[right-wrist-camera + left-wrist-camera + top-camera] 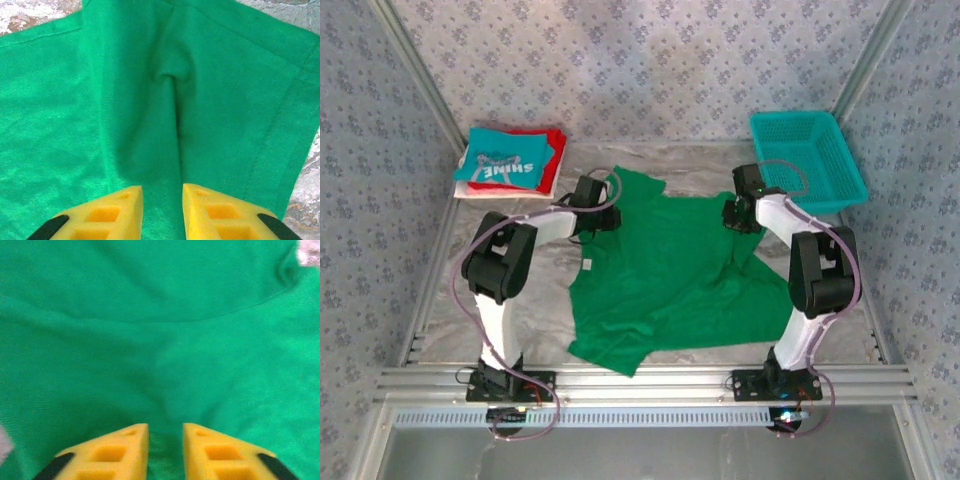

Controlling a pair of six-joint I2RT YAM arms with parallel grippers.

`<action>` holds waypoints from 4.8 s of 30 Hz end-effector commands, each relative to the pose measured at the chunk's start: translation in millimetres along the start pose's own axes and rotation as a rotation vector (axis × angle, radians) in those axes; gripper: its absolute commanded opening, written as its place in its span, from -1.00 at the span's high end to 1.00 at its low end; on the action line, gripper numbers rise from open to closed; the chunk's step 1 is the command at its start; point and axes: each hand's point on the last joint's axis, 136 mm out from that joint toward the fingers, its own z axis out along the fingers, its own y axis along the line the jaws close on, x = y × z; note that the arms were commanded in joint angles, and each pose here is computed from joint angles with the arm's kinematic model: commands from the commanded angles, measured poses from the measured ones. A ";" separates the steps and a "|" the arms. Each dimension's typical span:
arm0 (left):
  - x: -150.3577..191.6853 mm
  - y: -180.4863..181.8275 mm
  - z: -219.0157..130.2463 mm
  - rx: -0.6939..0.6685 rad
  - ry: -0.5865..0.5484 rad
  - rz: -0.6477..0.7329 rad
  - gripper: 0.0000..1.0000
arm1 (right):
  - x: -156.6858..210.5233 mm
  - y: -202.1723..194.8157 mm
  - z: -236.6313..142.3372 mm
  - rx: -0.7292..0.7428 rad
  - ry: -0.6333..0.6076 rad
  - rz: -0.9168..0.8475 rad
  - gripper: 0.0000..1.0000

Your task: Fold and stack the t-shirts

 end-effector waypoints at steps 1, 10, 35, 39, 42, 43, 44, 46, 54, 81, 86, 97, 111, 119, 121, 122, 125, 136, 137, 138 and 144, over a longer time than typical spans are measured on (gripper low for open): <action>4.7 58.6 -6.2 -0.135 0.021 -0.124 0.58 | -8.4 0.3 -12.1 0.005 -0.015 0.016 0.41; -33.7 120.7 -40.7 -0.151 -0.002 -0.184 0.66 | -6.1 -4.7 -21.3 -0.001 -0.011 0.024 0.34; 28.0 41.3 -111.5 -0.091 -0.043 -0.106 0.48 | -62.0 11.6 69.6 0.083 0.086 0.086 -0.09; 42.8 54.7 -108.8 -0.132 -0.027 -0.111 0.48 | -63.7 12.6 86.1 0.090 0.109 0.091 0.04; 42.7 56.8 -108.2 -0.139 -0.029 -0.110 0.48 | -67.1 11.5 90.6 0.094 0.103 0.097 0.45; 42.0 57.2 -107.6 -0.141 -0.029 -0.109 0.48 | -70.0 11.8 88.8 0.090 0.091 0.099 0.56; 41.1 56.8 -107.0 -0.141 -0.030 -0.107 0.48 | -71.8 11.7 86.7 0.093 0.081 0.097 0.68; 39.8 57.2 -104.3 -0.142 -0.028 -0.106 0.48 | -79.0 10.7 77.4 0.100 0.055 0.089 0.88; 38.1 60.2 -96.5 -0.151 -0.027 -0.112 0.49 | -116.6 -12.5 34.6 0.184 -0.071 0.033 1.00; -11.7 49.6 -90.4 -0.158 -0.054 -0.090 0.30 | -139.7 35.3 -58.1 0.058 -0.284 -0.091 0.13; -17.0 52.0 -62.7 -0.139 -0.012 -0.140 0.37 | -73.3 44.5 -36.0 -0.049 -0.200 -0.049 0.81; -23.3 70.1 5.0 -0.127 0.089 -0.221 0.48 | -27.5 35.2 -74.5 -0.099 -0.368 -0.072 1.00; -105.1 85.9 66.5 -0.121 0.089 -0.218 0.49 | 25.3 -12.9 -131.6 -0.112 -0.602 0.005 0.95; -179.0 55.3 -12.7 -0.106 -0.085 -0.147 0.40 | 21.4 -29.4 -139.4 -0.084 -0.538 0.052 0.78; -189.4 42.5 -51.9 -0.081 -0.159 -0.134 0.35 | 21.8 -32.1 -136.7 -0.088 -0.508 0.072 0.68; -192.2 34.8 -77.0 -0.065 -0.207 -0.128 0.33 | 22.4 -33.0 -135.3 -0.088 -0.494 0.076 0.62; -174.8 21.2 -143.2 -0.038 -0.325 -0.110 0.22 | 31.4 -34.7 -127.5 -0.085 -0.429 0.090 0.44; 71.5 77.6 -205.7 -0.162 -0.052 -0.259 -0.02 | 102.1 -30.4 -97.4 -0.175 -0.214 0.058 0.16; 94.2 81.5 -207.8 -0.168 -0.016 -0.292 -0.02 | 107.9 -26.7 -94.8 -0.190 -0.208 0.040 0.15; 111.1 83.2 -209.2 -0.165 0.009 -0.319 -0.03 | 112.2 -23.4 -92.5 -0.201 -0.207 0.019 0.15; 194.5 92.3 -213.2 -0.197 0.134 -0.463 -0.02 | 114.3 -6.1 -90.2 -0.218 -0.249 -0.069 0.11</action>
